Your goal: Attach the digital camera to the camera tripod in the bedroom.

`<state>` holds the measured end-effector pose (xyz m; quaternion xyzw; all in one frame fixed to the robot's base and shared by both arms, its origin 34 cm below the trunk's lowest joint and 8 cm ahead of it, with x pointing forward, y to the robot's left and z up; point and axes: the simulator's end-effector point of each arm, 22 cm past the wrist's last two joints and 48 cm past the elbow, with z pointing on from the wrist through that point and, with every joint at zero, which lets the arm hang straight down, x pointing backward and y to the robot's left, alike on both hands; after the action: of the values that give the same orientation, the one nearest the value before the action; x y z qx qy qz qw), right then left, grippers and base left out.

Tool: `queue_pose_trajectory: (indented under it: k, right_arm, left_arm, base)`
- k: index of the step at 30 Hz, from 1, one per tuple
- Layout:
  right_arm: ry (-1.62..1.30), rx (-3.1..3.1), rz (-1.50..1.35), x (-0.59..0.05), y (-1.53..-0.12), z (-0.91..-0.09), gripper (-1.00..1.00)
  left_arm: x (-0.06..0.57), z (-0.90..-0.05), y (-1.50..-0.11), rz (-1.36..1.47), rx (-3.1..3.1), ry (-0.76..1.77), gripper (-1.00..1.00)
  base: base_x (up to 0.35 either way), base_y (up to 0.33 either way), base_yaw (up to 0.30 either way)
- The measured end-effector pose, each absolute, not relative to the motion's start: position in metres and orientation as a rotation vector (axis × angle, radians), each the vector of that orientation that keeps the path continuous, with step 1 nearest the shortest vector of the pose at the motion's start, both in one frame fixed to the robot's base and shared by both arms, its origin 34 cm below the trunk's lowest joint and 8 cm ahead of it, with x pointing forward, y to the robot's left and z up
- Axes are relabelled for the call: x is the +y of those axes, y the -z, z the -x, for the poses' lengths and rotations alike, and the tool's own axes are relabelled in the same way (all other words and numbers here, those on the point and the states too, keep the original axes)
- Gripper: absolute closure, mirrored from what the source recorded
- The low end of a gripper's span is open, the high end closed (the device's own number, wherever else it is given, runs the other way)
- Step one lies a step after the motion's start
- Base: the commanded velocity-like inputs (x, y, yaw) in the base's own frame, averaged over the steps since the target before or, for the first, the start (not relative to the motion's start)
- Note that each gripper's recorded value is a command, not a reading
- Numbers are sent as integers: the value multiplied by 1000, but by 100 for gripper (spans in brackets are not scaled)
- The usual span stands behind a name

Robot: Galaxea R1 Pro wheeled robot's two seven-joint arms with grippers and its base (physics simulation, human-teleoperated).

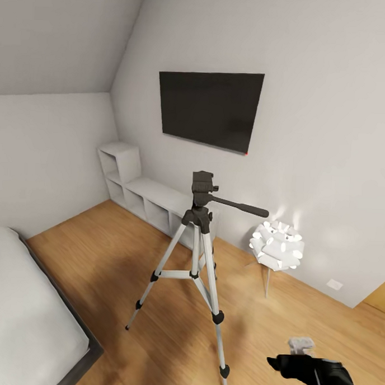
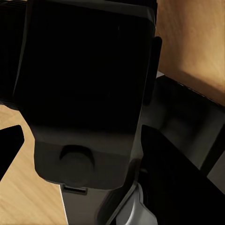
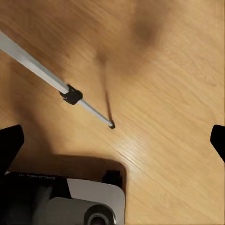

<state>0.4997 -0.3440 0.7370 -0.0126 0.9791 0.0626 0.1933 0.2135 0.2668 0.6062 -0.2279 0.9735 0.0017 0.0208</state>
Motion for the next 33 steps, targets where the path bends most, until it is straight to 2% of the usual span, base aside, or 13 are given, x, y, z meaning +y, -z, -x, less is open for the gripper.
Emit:
queue_pose_trajectory:
  k: [5, 9, 18, 22, 33]
  right_arm:
    - [-338, 2583, 20, -322, -833, -614, -100]
    - [-476, 2477, 100, -287, -890, -666, -100]
    - [-652, 2287, 223, -233, -990, -698, -100]
    - [-805, 2213, 319, -178, -1016, -692, -100]
    - [-847, 2204, 345, -166, -1019, -688, -100]
  left_arm:
    - [267, -214, -606, 706, 3018, -5, 100]
    - [267, -214, -606, 706, 3017, -5, 100]
    - [267, -214, -606, 706, 3016, -4, 100]
    - [268, -214, -606, 707, 3015, -7, 100]
    - [268, -214, -606, 708, 3015, -8, 100]
  base:
    - [0, 0, 0]
    - [0, 0, 0]
    - [0, 0, 0]
    - [0, 0, 0]
    - [0, 0, 0]
